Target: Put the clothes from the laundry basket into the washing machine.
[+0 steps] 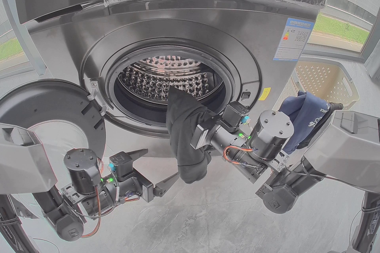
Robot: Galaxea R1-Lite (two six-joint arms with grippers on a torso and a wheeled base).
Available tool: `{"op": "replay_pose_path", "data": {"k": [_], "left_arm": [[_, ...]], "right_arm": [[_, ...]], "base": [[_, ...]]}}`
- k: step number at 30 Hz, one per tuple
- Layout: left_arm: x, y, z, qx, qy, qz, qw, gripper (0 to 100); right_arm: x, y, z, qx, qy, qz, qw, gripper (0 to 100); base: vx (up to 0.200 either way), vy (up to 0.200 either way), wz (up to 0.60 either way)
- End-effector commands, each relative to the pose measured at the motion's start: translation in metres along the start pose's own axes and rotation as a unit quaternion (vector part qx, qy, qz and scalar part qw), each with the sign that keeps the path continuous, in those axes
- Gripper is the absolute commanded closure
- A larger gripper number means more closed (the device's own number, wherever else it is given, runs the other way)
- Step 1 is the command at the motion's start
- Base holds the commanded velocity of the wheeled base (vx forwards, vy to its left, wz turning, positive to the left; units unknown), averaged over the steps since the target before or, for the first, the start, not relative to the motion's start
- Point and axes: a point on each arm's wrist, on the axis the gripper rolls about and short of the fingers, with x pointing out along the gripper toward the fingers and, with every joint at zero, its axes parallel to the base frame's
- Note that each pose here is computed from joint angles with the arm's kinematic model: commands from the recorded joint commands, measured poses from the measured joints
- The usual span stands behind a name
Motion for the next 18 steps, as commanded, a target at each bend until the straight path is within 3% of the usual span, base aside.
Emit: {"op": "replay_pose_path", "data": {"k": [1,11,18], "left_arm": [[0.025,0.002,-0.007,-0.001,-0.003,-0.003,1.0000,0],[0.060,0.010,0.001,0.001,-0.044,0.002,0.9990,0],[0.087,0.021,-0.005,-0.003,-0.060,0.016,0.9981,0]], "right_arm": [[0.000,0.008,-0.003,0.003,0.003,0.009,0.9999,100],[-0.002,0.019,-0.008,0.005,0.012,0.023,0.9997,100],[-0.015,0.040,-0.009,0.011,0.027,0.043,0.9987,100]], "base": [[0.000,0.000,0.00],[0.000,0.000,0.00],[0.000,0.000,0.00]]}}
